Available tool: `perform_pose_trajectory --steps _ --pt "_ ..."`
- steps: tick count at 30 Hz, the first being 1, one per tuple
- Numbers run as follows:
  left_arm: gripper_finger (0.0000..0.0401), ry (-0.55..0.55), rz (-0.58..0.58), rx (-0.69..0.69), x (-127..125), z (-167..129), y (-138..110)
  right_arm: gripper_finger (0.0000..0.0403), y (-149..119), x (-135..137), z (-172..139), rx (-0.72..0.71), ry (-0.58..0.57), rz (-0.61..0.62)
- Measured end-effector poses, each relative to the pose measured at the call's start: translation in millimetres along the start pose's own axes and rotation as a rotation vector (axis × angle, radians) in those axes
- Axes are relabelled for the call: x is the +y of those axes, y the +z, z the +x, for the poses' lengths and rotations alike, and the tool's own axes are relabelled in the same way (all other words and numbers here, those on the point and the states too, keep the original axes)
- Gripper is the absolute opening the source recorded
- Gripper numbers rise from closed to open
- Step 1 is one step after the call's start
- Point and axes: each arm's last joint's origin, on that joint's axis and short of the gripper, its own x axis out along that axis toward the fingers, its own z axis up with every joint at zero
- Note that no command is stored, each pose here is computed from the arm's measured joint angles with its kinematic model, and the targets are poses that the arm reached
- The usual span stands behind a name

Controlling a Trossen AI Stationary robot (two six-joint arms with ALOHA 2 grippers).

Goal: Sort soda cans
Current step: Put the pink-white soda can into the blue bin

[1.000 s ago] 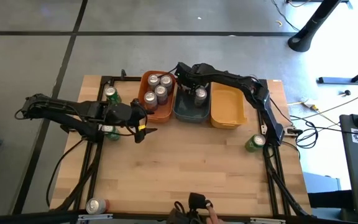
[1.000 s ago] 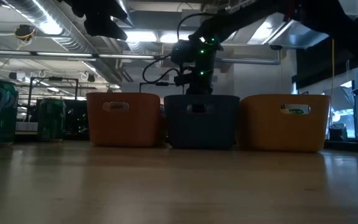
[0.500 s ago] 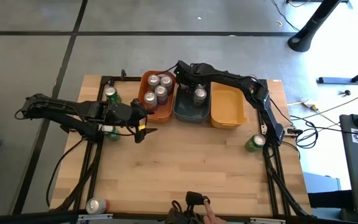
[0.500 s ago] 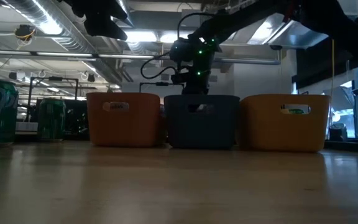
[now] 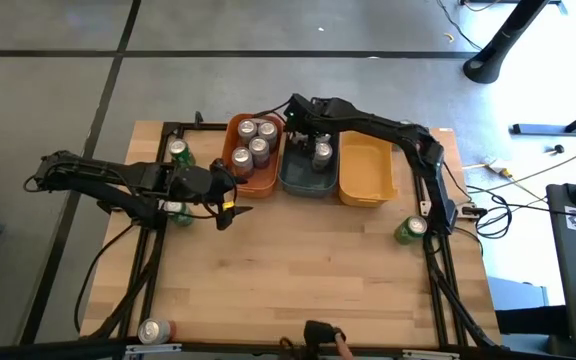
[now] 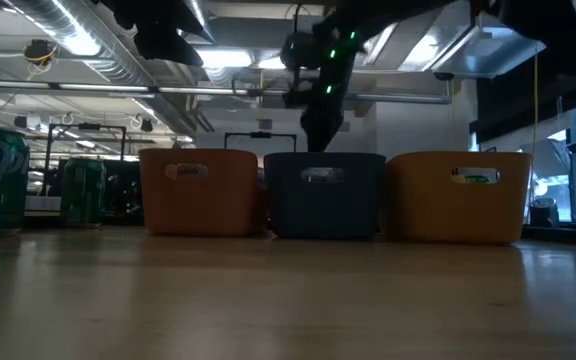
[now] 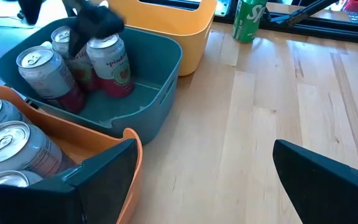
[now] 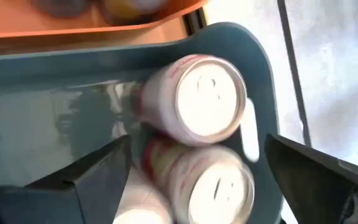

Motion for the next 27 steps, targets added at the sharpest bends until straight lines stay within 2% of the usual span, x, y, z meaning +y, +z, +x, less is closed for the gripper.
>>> perform_pose_trajectory --steps 4,9,13,19,24,27 --pt "0.0363 0.0 -0.004 -0.001 0.0 0.0 0.1 0.036 -3.3 15.8 -47.8 -0.04 0.034 -0.002" --pt "0.0363 -0.003 -0.01 -0.007 -0.4 0.0 0.6 0.036 -8.8 49.5 -101.0 -0.118 0.194 -0.033" --pt "0.0363 -0.003 -0.011 -0.006 -0.4 -0.1 0.6 0.036 -12.0 81.0 -130.2 -0.164 0.282 -0.101" --pt "0.0363 -0.004 0.023 -0.02 -0.5 0.4 2.0 0.036 -16.1 137.2 -147.7 -0.184 0.345 -0.167" --pt "0.0363 -0.033 0.084 -0.087 -7.0 -0.2 7.8 0.036 -32.2 190.2 -139.2 -0.132 0.358 -0.164" --pt "0.0363 -0.072 0.129 -0.078 -15.8 -2.9 5.0 0.036 -50.8 220.9 -129.2 -0.067 0.312 -0.134"
